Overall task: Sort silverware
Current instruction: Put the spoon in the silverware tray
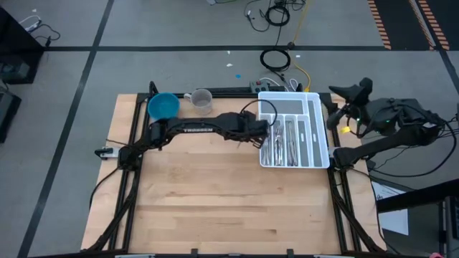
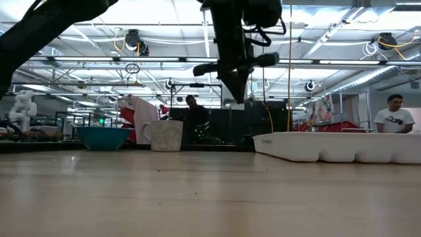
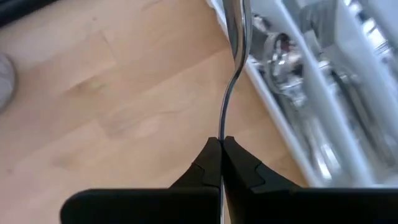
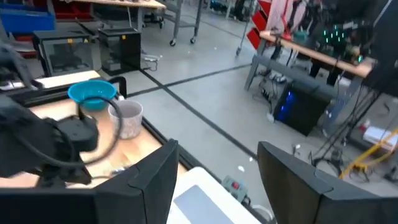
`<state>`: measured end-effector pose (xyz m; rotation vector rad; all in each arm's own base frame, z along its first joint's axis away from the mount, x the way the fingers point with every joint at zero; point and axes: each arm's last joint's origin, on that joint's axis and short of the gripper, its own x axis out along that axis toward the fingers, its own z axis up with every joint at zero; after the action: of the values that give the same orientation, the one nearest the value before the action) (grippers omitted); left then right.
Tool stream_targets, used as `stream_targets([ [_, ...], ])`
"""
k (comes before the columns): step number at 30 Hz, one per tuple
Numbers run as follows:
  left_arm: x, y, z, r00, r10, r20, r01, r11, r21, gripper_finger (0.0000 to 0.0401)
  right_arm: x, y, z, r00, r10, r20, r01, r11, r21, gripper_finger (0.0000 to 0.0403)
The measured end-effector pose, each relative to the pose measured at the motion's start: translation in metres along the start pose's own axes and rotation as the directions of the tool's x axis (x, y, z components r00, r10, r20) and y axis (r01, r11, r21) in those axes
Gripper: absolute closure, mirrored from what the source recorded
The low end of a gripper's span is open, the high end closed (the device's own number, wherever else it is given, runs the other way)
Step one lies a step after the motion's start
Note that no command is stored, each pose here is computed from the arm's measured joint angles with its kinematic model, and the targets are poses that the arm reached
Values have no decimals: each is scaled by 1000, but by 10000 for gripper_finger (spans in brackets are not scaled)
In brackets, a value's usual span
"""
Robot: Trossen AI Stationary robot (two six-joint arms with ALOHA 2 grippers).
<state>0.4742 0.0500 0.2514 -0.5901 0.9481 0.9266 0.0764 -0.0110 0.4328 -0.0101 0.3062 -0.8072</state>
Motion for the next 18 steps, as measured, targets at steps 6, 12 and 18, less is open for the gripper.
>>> stream_targets([
  [6, -15, -18, -25, 1000, -28, -7, 28, 999, -39, 398, -4, -8, -10, 999, -14, -51, 14, 1000, 9, 193],
  [12, -34, -27, -39, 999, -35, -11, 34, 999, -39, 398, -4, -7, -11, 998, 10, -68, -7, 999, 40, 193],
  [18, -55, -35, -30, 989, -89, 118, 101, 990, -99, 398, -4, -7, -12, 996, 35, -85, -27, 995, 93, 193],
])
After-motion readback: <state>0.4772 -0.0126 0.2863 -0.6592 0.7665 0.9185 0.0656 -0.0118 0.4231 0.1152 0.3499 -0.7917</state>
